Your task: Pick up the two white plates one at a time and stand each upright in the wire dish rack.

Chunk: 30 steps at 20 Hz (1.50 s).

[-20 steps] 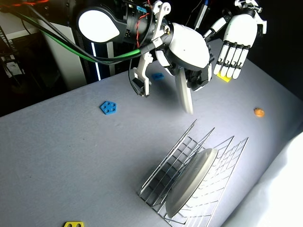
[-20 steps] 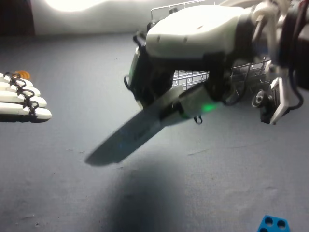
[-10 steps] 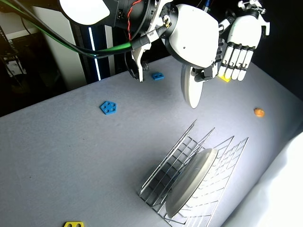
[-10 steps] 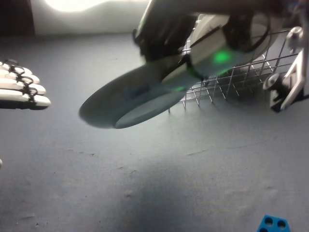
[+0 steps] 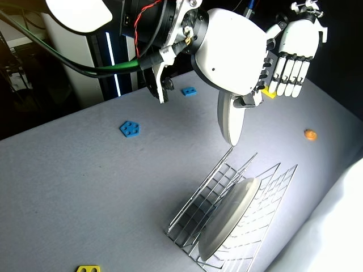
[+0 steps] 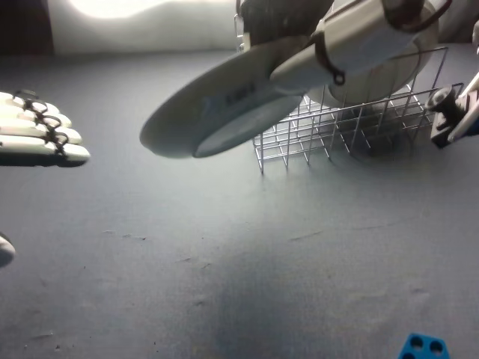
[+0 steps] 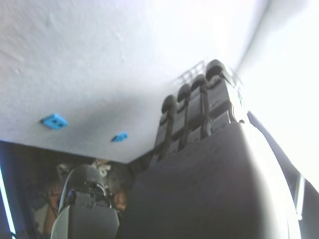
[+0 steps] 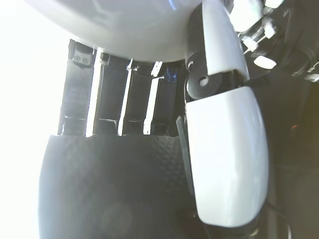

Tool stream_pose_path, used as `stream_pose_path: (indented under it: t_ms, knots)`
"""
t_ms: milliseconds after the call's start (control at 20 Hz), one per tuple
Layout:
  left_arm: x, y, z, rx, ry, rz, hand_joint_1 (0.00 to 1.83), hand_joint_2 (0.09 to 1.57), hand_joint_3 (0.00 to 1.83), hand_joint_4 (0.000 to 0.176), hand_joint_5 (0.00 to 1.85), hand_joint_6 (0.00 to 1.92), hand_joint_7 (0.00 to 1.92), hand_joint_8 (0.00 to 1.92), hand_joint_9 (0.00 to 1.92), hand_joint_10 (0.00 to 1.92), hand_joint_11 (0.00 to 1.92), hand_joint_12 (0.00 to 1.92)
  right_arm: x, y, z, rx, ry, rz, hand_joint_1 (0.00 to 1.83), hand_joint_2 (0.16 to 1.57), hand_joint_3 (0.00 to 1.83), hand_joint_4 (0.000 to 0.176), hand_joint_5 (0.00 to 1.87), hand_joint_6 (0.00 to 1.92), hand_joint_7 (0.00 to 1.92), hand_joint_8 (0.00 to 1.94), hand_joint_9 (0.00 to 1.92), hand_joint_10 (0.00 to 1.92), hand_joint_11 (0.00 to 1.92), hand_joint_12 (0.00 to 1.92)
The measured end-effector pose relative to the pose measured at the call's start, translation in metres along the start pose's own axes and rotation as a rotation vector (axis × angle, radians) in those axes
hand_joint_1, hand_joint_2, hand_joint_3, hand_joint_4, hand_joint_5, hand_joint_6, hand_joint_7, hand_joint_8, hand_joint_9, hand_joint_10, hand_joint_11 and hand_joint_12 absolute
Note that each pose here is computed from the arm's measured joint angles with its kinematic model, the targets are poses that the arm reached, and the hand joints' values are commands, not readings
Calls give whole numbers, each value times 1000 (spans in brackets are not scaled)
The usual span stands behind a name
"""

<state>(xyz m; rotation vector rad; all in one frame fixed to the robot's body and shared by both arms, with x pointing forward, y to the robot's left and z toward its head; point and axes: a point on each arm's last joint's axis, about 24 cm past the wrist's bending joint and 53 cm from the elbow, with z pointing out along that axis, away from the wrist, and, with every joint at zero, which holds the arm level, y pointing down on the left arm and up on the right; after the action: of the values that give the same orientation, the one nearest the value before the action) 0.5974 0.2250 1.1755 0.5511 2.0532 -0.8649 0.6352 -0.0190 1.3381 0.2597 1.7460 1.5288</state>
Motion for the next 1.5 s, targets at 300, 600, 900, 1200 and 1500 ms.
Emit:
stream_pose_path:
  t_ms: [300, 600, 900, 1200, 1500]
  knots:
    - [8, -9, 3, 24, 27, 18, 0, 1072, 3, 0, 54, 10, 35, 7, 12, 5, 0, 0, -6, -8, -5, 15, -16, -3, 1226, 1099, 1, 21, 1010, 990, 1039, 850, 1176, 3, 712, 950]
    - [9, -10, 4, 25, 32, 27, 0, 1060, 0, 0, 66, 16, 47, 15, 19, 7, 0, 0, -16, -15, -11, 21, -41, 7, 1221, 1111, 2, 12, 994, 1031, 1001, 896, 1155, 7, 668, 1004]
    - [10, -12, 5, 28, 36, 30, 0, 1038, 0, 0, 24, 3, 0, 0, 0, 0, 0, 0, -34, -38, -13, 64, -77, 21, 1229, 1093, 1, 13, 1035, 964, 1039, 828, 1165, 5, 646, 1051]
    - [11, -16, 8, 39, 40, 32, 0, 1040, 0, 0, 21, 8, 0, 0, 0, 0, 0, 0, -59, -53, -17, 93, -124, 48, 1225, 1099, 0, 21, 1014, 988, 1038, 840, 1161, 4, 643, 1032]
    - [12, -16, 8, 39, 42, 31, 0, 1059, 4, 0, 24, 6, 16, 6, 1, 0, 0, 0, -68, -60, -14, 107, -139, 92, 1226, 1101, 0, 20, 1012, 989, 1032, 855, 1163, 8, 686, 1025]
